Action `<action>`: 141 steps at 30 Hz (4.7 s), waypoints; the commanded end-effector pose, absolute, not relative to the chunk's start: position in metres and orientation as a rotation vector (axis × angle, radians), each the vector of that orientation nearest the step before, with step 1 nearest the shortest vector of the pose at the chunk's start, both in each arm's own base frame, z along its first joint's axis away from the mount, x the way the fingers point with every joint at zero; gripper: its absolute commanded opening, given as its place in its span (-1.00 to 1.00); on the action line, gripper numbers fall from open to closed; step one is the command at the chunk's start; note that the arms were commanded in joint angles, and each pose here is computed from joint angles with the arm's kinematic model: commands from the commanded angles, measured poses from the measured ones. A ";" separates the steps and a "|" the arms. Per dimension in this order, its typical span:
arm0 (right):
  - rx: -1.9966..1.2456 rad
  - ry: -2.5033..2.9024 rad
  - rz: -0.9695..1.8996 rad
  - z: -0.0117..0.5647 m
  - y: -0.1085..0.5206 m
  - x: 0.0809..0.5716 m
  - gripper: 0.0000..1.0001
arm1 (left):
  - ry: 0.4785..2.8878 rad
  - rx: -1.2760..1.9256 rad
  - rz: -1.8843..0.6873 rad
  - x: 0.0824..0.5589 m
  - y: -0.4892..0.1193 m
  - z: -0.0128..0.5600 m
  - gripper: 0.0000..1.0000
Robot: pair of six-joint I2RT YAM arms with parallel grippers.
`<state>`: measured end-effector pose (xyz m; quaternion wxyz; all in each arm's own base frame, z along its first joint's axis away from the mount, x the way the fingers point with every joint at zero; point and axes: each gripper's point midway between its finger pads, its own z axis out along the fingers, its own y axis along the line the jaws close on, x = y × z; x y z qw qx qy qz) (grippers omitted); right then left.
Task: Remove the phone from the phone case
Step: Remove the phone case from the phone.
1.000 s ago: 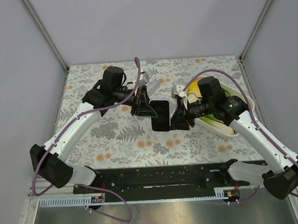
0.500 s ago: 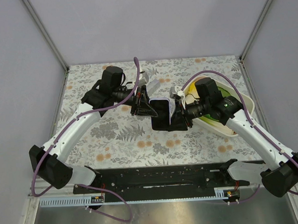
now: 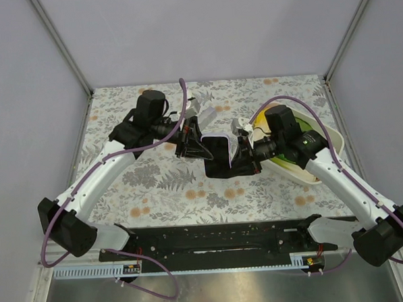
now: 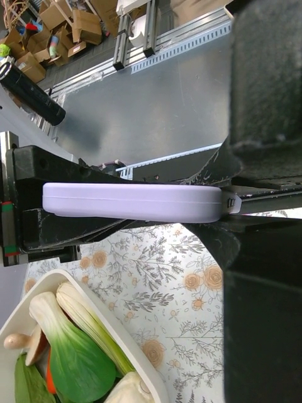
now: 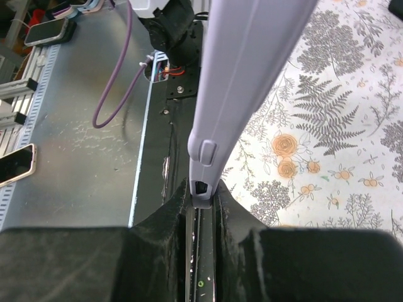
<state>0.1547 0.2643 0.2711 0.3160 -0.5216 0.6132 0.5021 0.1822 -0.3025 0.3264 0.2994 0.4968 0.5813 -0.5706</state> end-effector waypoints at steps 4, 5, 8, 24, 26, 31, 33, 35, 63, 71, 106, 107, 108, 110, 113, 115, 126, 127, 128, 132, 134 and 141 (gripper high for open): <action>-1.506 1.263 1.508 0.328 0.261 0.108 -1.00 | 1.376 1.353 -1.413 0.201 -0.306 0.347 -1.00; -1.513 1.245 1.516 0.331 0.261 0.106 -1.00 | 1.375 1.349 -1.417 0.203 -0.308 0.348 -1.00; -1.527 1.206 1.561 0.337 0.260 0.099 -1.00 | 1.368 1.339 -1.417 0.209 -0.313 0.350 -1.00; -1.608 1.125 1.691 0.344 0.266 0.069 -1.00 | 1.385 1.312 -1.416 0.229 -0.327 0.348 -1.00; -1.615 1.121 1.697 0.345 0.266 0.067 -1.00 | 1.387 1.316 -1.413 0.230 -0.328 0.348 -1.00; -1.635 1.103 1.721 0.345 0.269 0.061 -1.00 | 1.386 1.323 -1.414 0.229 -0.333 0.348 -1.00; -1.644 1.096 1.728 0.345 0.270 0.059 -1.00 | 1.383 1.326 -1.415 0.228 -0.335 0.348 -1.00; -1.657 1.083 1.733 0.346 0.271 0.056 -1.00 | 1.387 1.327 -1.415 0.227 -0.336 0.347 -1.00; -1.886 1.019 1.542 0.327 0.272 0.048 -1.00 | 1.448 1.298 -1.452 0.237 -0.347 0.342 -1.00; -1.923 1.051 1.442 0.313 0.277 0.063 -1.00 | 1.451 1.306 -1.463 0.230 -0.346 0.339 -1.00; -2.003 1.105 1.263 0.284 0.293 0.086 -1.00 | 1.529 1.286 -1.595 0.214 -0.357 0.343 -1.00; -2.001 1.106 1.256 0.284 0.294 0.087 -1.00 | 1.529 1.286 -1.593 0.213 -0.357 0.344 -1.00; -1.987 1.137 1.256 0.283 0.297 0.090 -1.00 | 1.525 1.286 -1.589 0.212 -0.357 0.345 -1.00; -1.957 1.192 1.220 0.281 0.301 0.099 -1.00 | 1.522 1.289 -1.581 0.209 -0.358 0.346 -1.00; -1.895 1.267 1.160 0.279 0.307 0.114 -1.00 | 1.530 1.283 -1.559 0.206 -0.357 0.343 -1.00; -1.848 1.313 1.148 0.277 0.312 0.120 -1.00 | 1.534 1.275 -1.542 0.206 -0.357 0.341 -1.00; -1.549 1.511 1.101 0.281 0.327 0.160 -1.00 | 1.579 1.197 -1.447 0.214 -0.352 0.338 -1.00; -1.515 1.529 1.104 0.280 0.328 0.165 -1.00 | 1.583 1.182 -1.438 0.215 -0.352 0.339 -1.00; -1.489 1.540 1.109 0.280 0.328 0.169 -1.00 | 1.586 1.171 -1.441 0.216 -0.352 0.339 -1.00; -1.394 1.577 1.129 0.280 0.330 0.180 -1.00 | 1.602 1.132 -1.414 0.220 -0.351 0.339 -1.00; -1.349 1.596 1.137 0.281 0.331 0.187 -1.00 | 1.607 1.117 -1.402 0.223 -0.351 0.340 -1.00; -1.226 1.644 1.191 0.280 0.332 0.204 -1.00 | 1.641 1.062 -1.379 0.228 -0.350 0.338 -1.00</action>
